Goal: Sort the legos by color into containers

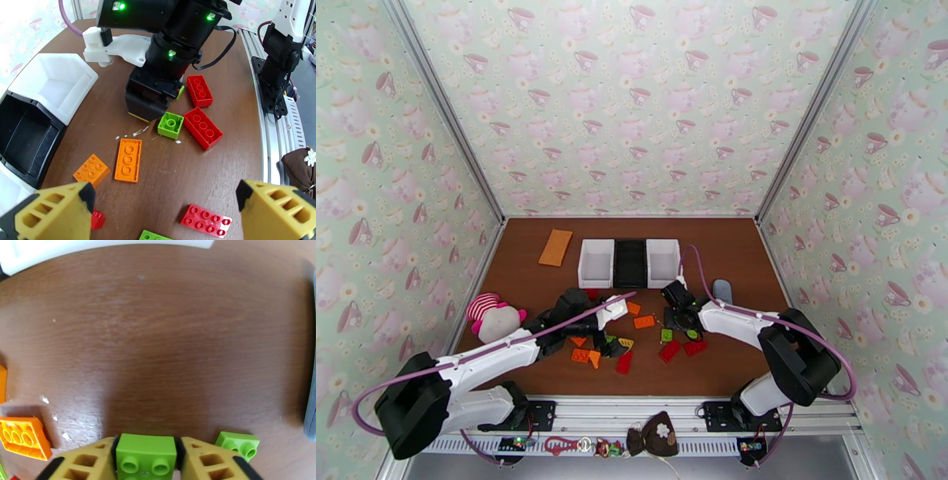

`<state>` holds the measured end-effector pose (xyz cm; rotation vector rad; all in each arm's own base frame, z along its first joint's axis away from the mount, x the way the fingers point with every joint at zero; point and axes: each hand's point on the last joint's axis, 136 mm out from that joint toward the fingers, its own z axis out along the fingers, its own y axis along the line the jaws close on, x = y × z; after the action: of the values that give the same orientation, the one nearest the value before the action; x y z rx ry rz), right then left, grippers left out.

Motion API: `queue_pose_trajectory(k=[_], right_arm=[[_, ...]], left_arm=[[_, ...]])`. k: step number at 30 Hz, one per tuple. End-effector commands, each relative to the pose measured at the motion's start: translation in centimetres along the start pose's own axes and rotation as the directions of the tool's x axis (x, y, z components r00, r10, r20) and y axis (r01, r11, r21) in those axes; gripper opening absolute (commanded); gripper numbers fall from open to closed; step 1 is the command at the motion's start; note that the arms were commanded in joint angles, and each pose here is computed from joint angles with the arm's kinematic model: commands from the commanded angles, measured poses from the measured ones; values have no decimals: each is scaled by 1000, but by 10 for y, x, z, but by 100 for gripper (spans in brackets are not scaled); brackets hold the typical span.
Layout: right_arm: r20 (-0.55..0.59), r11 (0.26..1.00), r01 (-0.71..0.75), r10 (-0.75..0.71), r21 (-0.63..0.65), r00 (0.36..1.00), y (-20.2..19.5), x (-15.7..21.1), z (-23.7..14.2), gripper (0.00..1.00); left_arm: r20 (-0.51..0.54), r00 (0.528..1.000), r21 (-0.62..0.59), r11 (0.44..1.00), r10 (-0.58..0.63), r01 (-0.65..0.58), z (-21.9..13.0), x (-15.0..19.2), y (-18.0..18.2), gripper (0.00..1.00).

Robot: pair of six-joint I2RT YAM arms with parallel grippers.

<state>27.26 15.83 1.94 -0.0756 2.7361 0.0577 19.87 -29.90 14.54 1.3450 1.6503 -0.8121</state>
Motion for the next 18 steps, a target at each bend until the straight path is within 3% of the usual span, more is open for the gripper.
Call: queue_pose_trajectory(k=[1, 12, 18], right_arm=[[40, 999, -6, 7, -31, 999, 9, -14, -12, 38], [278, 998, 57, -43, -42, 960, 19, -87, -78, 33], [361, 994, 101, -83, -30, 929, 25, -142, -80, 33]], left_arm=[[15, 1000, 36, 999, -1, 1, 2, -2, -7, 100], [87, 995, -133, 989, -57, 68, 3, -10, 23, 100], [116, 987, -268, 954, -110, 137, -3, -16, 48, 100]])
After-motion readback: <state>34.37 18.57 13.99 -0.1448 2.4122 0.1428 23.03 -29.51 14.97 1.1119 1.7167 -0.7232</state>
